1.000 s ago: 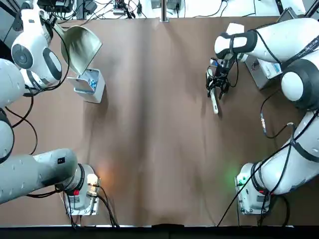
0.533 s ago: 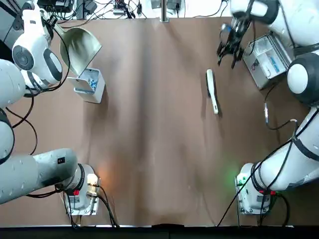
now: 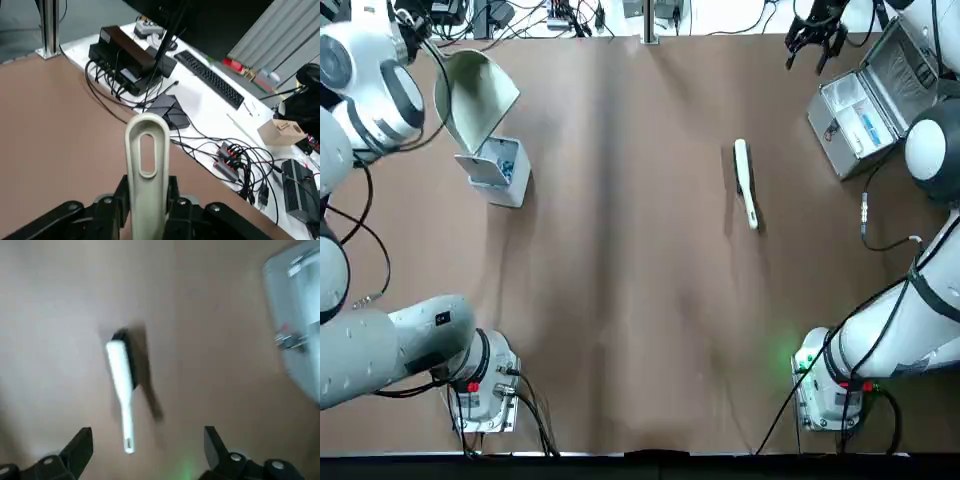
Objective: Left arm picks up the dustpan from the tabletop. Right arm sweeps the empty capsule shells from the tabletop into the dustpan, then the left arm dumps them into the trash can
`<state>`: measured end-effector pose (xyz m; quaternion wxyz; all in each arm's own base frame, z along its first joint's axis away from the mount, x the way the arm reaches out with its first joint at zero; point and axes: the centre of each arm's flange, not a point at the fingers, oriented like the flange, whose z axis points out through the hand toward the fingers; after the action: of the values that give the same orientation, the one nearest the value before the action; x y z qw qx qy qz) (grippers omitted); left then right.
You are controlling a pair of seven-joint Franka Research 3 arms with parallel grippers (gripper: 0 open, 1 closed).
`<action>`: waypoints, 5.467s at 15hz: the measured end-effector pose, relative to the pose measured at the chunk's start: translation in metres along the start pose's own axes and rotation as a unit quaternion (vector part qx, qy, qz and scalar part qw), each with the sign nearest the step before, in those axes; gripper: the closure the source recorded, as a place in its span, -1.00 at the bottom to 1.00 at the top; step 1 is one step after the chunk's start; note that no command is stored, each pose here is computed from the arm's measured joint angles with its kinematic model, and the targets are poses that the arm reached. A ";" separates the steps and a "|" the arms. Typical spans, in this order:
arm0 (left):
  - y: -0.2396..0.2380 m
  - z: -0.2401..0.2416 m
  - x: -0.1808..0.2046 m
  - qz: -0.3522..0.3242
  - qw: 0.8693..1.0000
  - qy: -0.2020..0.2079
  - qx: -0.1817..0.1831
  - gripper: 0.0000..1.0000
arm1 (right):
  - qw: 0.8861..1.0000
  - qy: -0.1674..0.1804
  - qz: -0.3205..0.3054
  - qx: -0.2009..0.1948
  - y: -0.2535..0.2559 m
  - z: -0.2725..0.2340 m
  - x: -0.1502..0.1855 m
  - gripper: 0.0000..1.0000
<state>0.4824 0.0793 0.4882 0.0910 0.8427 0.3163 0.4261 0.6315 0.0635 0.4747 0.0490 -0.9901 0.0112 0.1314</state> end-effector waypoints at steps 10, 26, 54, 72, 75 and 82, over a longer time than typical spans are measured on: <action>-0.017 0.022 0.080 -0.053 0.988 -0.138 0.041 0.34 | 0.993 0.117 -0.005 -0.018 0.032 -0.126 -0.041 -0.96; -0.073 0.187 0.160 -0.224 0.926 -0.198 0.231 0.34 | 0.986 0.152 -0.042 -0.053 0.042 -0.160 -0.118 -0.97; -0.216 0.307 0.075 -0.278 0.879 -0.176 0.344 0.34 | 0.988 0.145 -0.027 -0.053 0.058 -0.159 -0.121 -0.97; -0.228 0.299 0.058 -0.282 0.878 -0.178 0.344 0.34 | 0.989 0.133 -0.029 -0.053 0.055 -0.149 -0.119 -0.97; -0.229 0.298 0.055 -0.282 0.876 -0.180 0.346 0.31 | 0.989 0.134 -0.031 -0.053 0.053 -0.149 -0.119 -0.97; -0.223 0.291 0.063 -0.283 0.880 -0.174 0.340 -0.57 | 0.989 0.136 -0.030 -0.053 0.055 -0.149 -0.119 -0.97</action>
<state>0.6343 0.3269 0.2549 -0.0312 0.7568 0.6459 0.0948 0.5537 -0.0046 0.6440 -0.0019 -0.9998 -0.0186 -0.0053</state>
